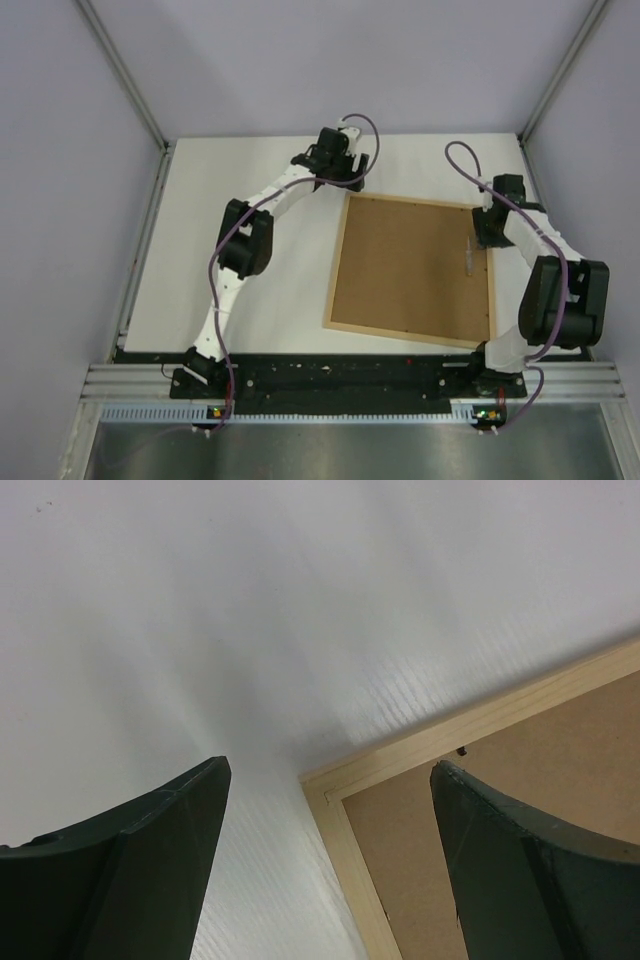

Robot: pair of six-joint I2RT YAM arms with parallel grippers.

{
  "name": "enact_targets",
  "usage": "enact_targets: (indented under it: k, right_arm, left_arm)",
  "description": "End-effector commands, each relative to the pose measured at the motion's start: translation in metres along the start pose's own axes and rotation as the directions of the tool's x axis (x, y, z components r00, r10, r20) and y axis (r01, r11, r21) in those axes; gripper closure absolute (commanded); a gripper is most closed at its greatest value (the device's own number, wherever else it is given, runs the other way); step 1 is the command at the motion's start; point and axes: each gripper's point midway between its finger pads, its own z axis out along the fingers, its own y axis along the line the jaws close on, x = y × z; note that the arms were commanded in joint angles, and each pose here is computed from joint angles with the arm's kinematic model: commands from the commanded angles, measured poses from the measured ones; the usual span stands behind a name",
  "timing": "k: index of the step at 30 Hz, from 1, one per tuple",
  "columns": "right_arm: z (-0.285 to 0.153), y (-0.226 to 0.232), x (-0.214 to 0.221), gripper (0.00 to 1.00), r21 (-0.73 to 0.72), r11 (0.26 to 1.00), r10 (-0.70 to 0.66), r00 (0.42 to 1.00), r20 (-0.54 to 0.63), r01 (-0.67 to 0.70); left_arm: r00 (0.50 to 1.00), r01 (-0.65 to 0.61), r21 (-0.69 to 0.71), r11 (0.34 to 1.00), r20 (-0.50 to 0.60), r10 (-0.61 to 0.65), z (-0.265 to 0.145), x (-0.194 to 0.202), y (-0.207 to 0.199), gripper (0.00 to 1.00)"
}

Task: Take the photo out of the frame
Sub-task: Place the screwdriver on the photo frame, then adjust the photo frame at the center of the board.

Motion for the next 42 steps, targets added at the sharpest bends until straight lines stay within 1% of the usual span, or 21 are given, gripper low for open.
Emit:
enact_targets:
  k: [1,5,9,12,14,15,17,18,20,23,26,30,32,33,37,38,42]
  right_arm:
    - [0.011,-0.014,0.002,0.54,0.048,0.999,-0.007,0.999,-0.045,0.009]
    - [0.025,-0.017,0.008,0.63,0.039,0.999,0.006,0.997,-0.082,-0.003]
    - [0.034,-0.021,0.011,0.66,0.028,0.999,0.028,0.994,-0.104,-0.026]
    - [0.039,-0.023,0.013,0.72,0.012,0.999,0.047,0.992,-0.113,-0.046]
    - [0.042,-0.023,0.011,0.79,0.003,0.999,0.050,0.992,-0.115,-0.050]
    - [0.044,-0.023,0.009,0.84,0.000,0.999,0.049,0.992,-0.116,-0.049]
    - [0.051,-0.021,0.004,0.91,-0.020,0.999,0.043,0.992,-0.122,-0.046]
    - [0.054,-0.019,-0.001,0.94,-0.035,0.998,0.041,0.992,-0.121,-0.046]
    - [0.061,-0.017,-0.011,0.98,-0.062,0.997,0.032,0.992,-0.119,-0.039]
    - [0.072,-0.015,-0.034,0.99,-0.092,0.996,-0.005,0.995,-0.098,-0.004]
    - [0.084,-0.007,-0.052,0.99,-0.116,0.991,-0.078,0.994,-0.079,0.069]
    - [0.098,0.011,-0.080,0.99,-0.132,0.975,-0.183,0.982,-0.039,0.176]
    - [0.108,0.029,-0.095,0.99,-0.154,0.961,-0.237,0.971,-0.016,0.232]
    - [0.111,0.035,-0.104,0.99,-0.157,0.954,-0.258,0.966,0.001,0.255]
    - [0.128,0.061,-0.133,0.99,-0.173,0.925,-0.333,0.941,0.053,0.337]
    - [0.127,0.080,-0.141,0.99,-0.185,0.907,-0.372,0.925,0.075,0.379]
    - [0.137,0.118,-0.158,0.99,-0.203,0.863,-0.448,0.886,0.119,0.463]
  left_arm:
    - [0.998,-0.062,0.014,0.998,0.015,0.062,0.001,0.000,-0.008,0.13]
    - [0.996,-0.092,0.002,0.996,0.002,0.092,0.000,0.006,-0.007,0.13]
    - [0.994,-0.108,-0.005,0.994,-0.002,0.108,-0.002,0.009,-0.005,0.13]
    - [0.993,-0.119,-0.002,0.993,-0.015,0.119,-0.002,0.014,-0.004,0.14]
    - [0.992,-0.125,-0.004,0.992,-0.031,0.125,-0.003,0.021,-0.003,0.16]
    - [0.991,-0.125,-0.005,0.992,-0.044,0.125,-0.004,0.025,-0.002,0.16]
    - [0.990,-0.123,-0.010,0.992,-0.068,0.122,-0.008,0.035,0.000,0.19]
    - [0.986,-0.145,-0.014,0.989,-0.083,0.144,-0.010,0.041,0.003,0.19]
    - [0.982,-0.150,-0.015,0.989,-0.115,0.147,-0.016,0.054,0.004,0.21]
    - [0.976,-0.157,-0.021,0.987,-0.158,0.152,-0.029,0.071,0.007,0.23]
    - [0.970,-0.157,-0.013,0.988,-0.191,0.151,-0.045,0.085,0.007,0.26]
    - [0.954,-0.143,0.003,0.990,-0.266,0.139,-0.067,0.108,0.004,0.29]
    - [0.936,-0.123,0.012,0.992,-0.330,0.120,-0.080,0.122,0.002,0.31]
    - [0.932,-0.115,0.016,0.993,-0.344,0.113,-0.085,0.125,0.001,0.33]
    - [0.913,-0.086,0.050,0.995,-0.395,0.099,-0.107,0.147,-0.006,0.36]
    - [0.909,-0.081,0.059,0.995,-0.406,0.098,-0.113,0.151,-0.009,0.36]
    - [0.896,-0.065,0.091,0.994,-0.432,0.098,-0.134,0.160,-0.017,0.37]
